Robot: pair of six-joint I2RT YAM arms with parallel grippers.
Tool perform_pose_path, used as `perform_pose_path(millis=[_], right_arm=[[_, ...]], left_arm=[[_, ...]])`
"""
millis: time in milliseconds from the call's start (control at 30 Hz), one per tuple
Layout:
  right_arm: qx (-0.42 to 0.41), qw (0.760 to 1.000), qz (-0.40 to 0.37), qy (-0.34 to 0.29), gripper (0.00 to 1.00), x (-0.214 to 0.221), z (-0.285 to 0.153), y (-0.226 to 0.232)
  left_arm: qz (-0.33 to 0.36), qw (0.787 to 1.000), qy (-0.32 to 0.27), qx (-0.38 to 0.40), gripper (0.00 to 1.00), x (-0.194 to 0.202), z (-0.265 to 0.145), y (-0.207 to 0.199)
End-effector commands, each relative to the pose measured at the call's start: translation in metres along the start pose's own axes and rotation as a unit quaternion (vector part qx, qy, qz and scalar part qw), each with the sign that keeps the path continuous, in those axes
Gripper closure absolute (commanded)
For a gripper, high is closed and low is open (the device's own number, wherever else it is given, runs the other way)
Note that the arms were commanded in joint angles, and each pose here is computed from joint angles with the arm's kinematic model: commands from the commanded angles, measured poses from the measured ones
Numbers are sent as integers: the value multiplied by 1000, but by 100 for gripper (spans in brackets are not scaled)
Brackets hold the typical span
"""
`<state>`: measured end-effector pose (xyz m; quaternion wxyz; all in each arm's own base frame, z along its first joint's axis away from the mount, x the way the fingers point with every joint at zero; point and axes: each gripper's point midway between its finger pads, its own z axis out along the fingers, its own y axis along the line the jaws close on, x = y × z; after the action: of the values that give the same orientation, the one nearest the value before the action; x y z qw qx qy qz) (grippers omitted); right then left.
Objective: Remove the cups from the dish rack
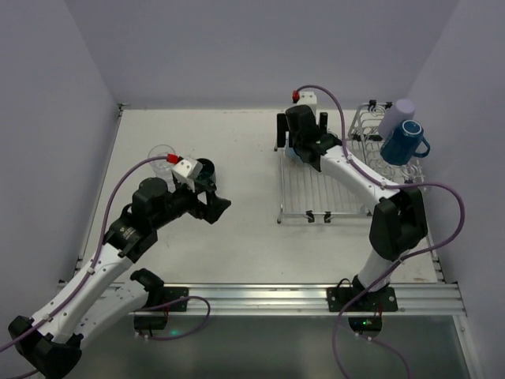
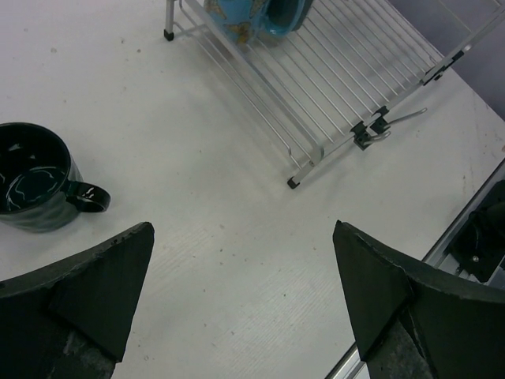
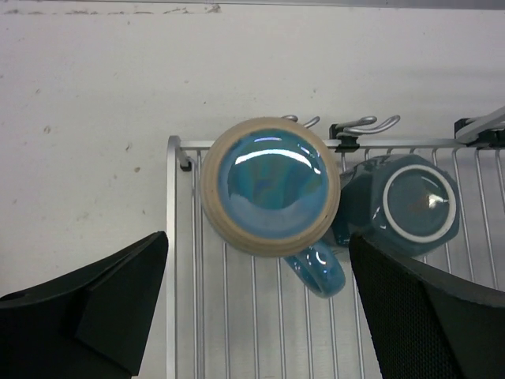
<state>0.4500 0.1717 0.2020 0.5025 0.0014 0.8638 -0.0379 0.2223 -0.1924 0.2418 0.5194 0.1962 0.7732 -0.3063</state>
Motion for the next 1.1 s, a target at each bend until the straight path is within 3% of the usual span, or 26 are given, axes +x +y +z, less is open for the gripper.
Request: perform_pose_path(millis=[0,367,700,1067], right_arm=[[33,999,-8,-15,1,-23,11,-11],[54,998,-1,12,1,-10,42,-17],[16,998,43,47,1,10,60,-11],[-11,997,65,38,1,4,70,-3]], left_arm=[[14,1000,-9,-4,0,-7,1,3],[5,1000,-5,-1,0,-6,3,8],[3,1000,-1,-4,0,-4,4,11],[1,1000,1,-11,0,-3,6,15]])
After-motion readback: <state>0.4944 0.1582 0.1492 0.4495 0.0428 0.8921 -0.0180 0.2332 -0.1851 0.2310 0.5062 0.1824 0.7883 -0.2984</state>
